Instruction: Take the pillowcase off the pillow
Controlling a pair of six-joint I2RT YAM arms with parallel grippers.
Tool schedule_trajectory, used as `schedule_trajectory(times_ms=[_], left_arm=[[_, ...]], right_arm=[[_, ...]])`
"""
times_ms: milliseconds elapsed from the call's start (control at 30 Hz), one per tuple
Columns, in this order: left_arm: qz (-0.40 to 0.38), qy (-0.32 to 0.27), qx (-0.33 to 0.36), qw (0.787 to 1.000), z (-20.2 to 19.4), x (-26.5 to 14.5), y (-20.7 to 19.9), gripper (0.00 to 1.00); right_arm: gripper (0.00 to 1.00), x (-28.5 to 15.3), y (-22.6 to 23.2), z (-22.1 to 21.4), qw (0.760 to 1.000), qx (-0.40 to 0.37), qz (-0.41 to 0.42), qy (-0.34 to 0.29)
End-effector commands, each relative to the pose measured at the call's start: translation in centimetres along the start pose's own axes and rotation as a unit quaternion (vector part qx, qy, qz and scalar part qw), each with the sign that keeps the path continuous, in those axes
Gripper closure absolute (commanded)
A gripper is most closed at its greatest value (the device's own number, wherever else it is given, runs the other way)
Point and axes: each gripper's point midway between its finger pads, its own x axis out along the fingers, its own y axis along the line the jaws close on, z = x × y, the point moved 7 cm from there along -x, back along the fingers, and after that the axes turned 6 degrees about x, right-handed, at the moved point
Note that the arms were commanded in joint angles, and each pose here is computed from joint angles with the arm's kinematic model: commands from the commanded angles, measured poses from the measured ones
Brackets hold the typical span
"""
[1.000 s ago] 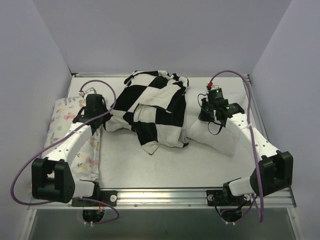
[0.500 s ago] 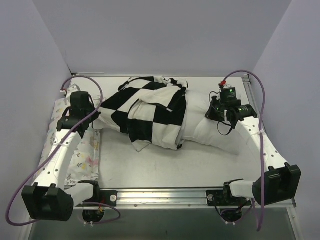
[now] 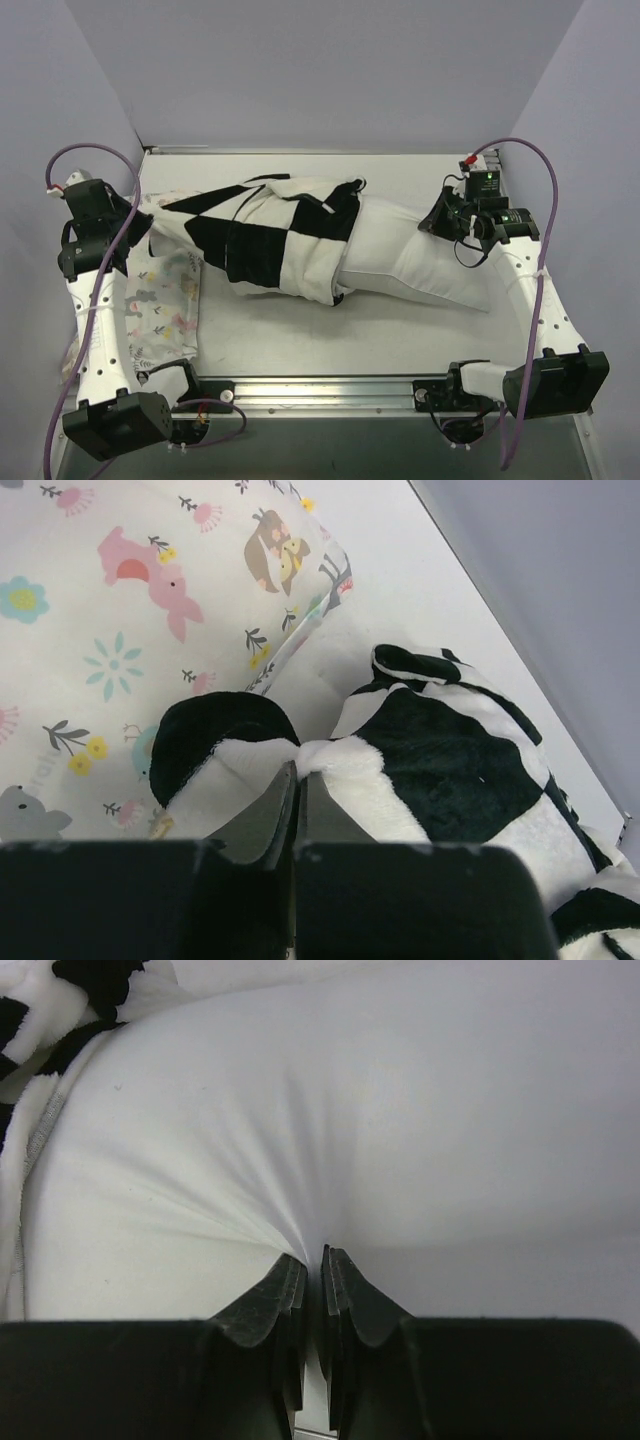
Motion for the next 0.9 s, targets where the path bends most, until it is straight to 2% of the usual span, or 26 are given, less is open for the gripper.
schedule_trajectory(times_ms=[0,167,267,300,333,400,433,467,567,667,800,867], left_arm=[[0.049,-0.115,-0.025,0.992,4.9,0.6,1.9,1.0],[-0.005,-0.064,-0.007,0.998,2.4,2.4,1.2,1.0],[-0.048,-0.033,0.033,0.998,-0.1,2.6,-0.5,1.0],[-0.057,-0.03,0.043,0.997,-0.6,2.2,-0.9,0.95],[-0.064,-0.027,0.061,0.996,-1.4,1.9,-1.7,0.81],[-0.075,-0.04,0.077,0.993,-1.6,0.5,-2.4,0.54],[-0.084,-0.044,0.096,0.991,-2.0,-0.1,-3.2,0.36],[-0.08,-0.063,0.103,0.989,-1.6,-0.9,-3.3,0.3],[-0.112,-0.074,0.127,0.983,-1.3,-2.1,-5.0,0.17],[-0.192,-0.05,0.171,0.965,-2.7,-2.9,-8.8,0.14],[-0.253,0.013,0.24,0.937,-6.5,-1.1,-14.1,0.12],[-0.276,0.039,0.265,0.923,-8.1,-0.2,-15.7,0.11]], right_arm=[[1.0,-2.0,-3.8,2.7,0.99,0.013,-0.119,-0.081],[1.0,-1.2,-2.7,1.3,0.992,-0.024,-0.108,-0.061],[1.0,-0.5,-1.9,-0.2,0.991,-0.06,-0.114,-0.047],[1.0,-0.4,-1.8,-0.7,0.99,-0.068,-0.114,-0.043],[1.0,-0.4,-1.5,-1.2,0.989,-0.077,-0.114,-0.045],[0.76,-0.9,-1.2,-2.1,0.99,-0.087,-0.101,-0.047],[0.62,-1.3,-0.9,-2.3,0.99,-0.089,-0.095,-0.055],[0.41,-2.0,-0.2,-2.7,0.99,-0.1,-0.08,-0.063],[0.21,-3.1,1.2,-3.3,0.988,-0.12,-0.055,-0.074],[0.11,-3.1,2.7,-3.1,0.986,-0.139,-0.049,-0.082],[0.04,-0.1,5.7,-3.5,0.982,-0.18,-0.041,-0.038],[0.03,2.2,6.3,-4.4,0.981,-0.188,-0.043,0.003]])
